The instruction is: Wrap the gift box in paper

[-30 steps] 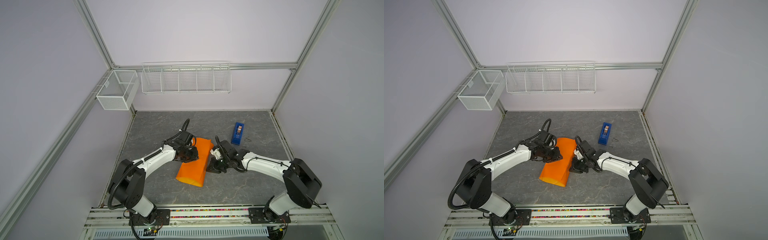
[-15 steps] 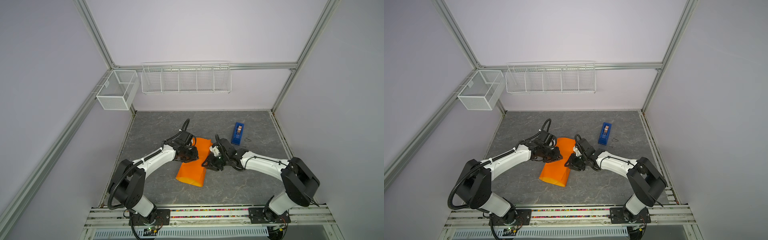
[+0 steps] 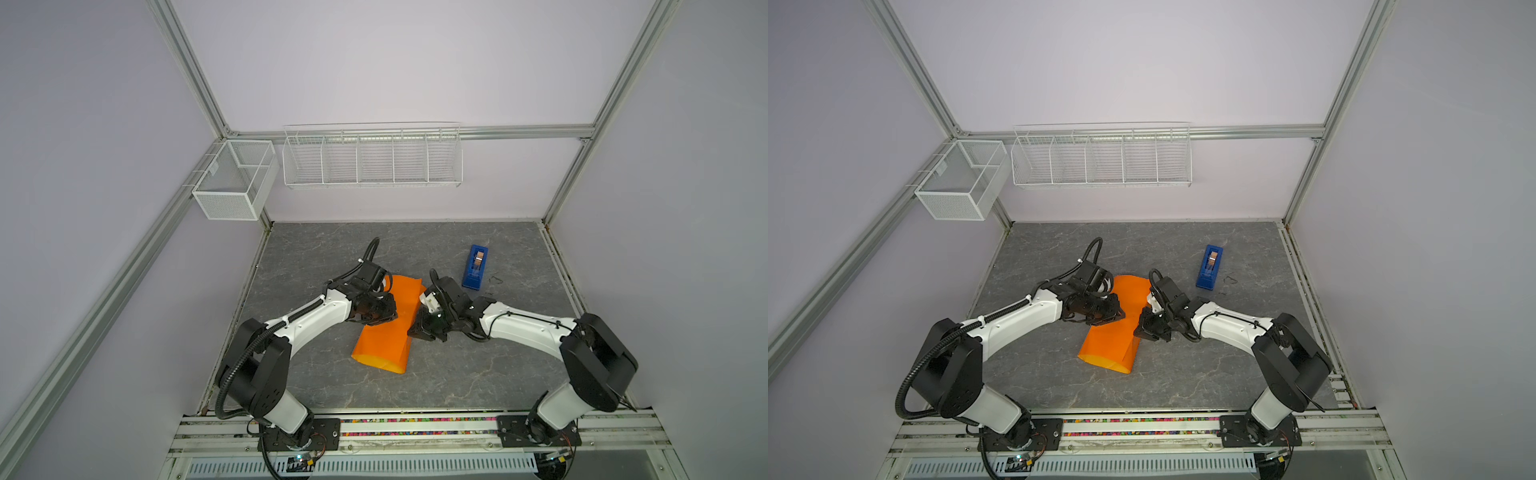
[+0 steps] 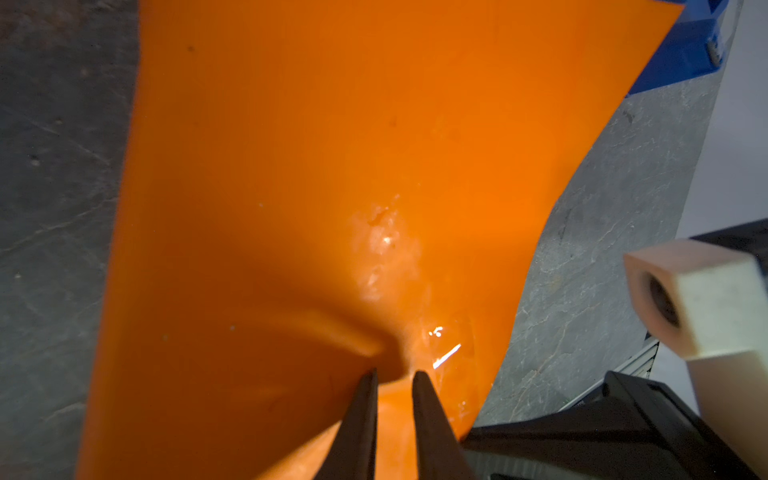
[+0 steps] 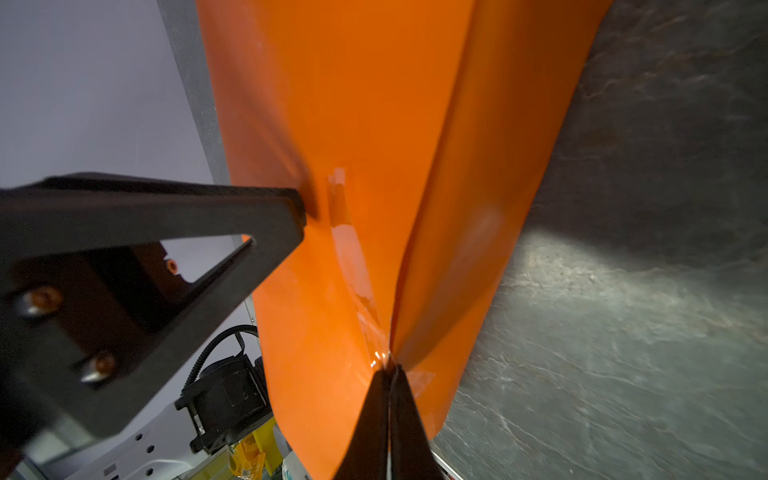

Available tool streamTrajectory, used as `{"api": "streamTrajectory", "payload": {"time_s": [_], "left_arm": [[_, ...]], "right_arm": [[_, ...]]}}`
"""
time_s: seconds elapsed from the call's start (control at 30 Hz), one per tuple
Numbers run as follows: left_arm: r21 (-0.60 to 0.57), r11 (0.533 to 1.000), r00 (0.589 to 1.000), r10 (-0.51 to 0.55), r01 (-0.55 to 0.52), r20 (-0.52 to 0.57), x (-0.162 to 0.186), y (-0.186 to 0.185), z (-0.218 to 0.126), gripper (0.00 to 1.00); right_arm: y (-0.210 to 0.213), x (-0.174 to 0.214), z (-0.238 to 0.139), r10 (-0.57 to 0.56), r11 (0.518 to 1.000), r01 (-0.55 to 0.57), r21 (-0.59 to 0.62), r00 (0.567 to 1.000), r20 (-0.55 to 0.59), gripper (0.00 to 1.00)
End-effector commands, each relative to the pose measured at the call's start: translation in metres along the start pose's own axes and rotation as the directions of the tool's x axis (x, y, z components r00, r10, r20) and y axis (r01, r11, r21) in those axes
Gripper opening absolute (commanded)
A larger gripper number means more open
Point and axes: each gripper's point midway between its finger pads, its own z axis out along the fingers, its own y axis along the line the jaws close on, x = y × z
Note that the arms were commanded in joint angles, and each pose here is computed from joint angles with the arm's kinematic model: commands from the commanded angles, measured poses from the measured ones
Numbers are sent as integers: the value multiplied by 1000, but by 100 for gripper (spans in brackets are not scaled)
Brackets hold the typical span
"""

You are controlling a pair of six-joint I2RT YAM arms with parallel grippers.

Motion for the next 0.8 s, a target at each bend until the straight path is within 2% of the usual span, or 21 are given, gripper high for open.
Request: {"api": "streamTrajectory", "payload": {"time_s": [0.0, 0.1, 0.23, 0.3, 0.5, 0.6, 0.77], "left_arm": [[-167, 985, 990, -63, 41, -129, 38, 48, 21, 19], [-147, 988, 992, -52, 35, -117, 34, 41, 16, 19], [-126, 992, 994, -41, 29, -97, 29, 32, 7, 21], [-95, 995, 997, -26, 19, -75, 23, 23, -1, 26], [-47, 998, 999, 36, -36, 16, -2, -8, -34, 34], [-97, 992, 995, 81, -75, 56, -14, -8, -48, 40], [-233, 963, 987, 152, -136, 54, -24, 19, -54, 57]], "right_arm": [[-6, -2, -2, 5, 999, -6, 39, 1000, 7, 7], [-8, -3, -6, -12, 998, 11, 63, 1000, 11, 9], [-7, -6, -22, -41, 995, 36, 93, 998, 51, 30], [-5, -8, -29, -47, 995, 40, 92, 997, 68, 40], [4, -15, -33, -57, 997, 53, 57, 994, 89, 57], [5, -21, -31, -60, 997, 55, 53, 994, 95, 63], [10, -32, -22, -69, 997, 66, 35, 994, 89, 67]]}}
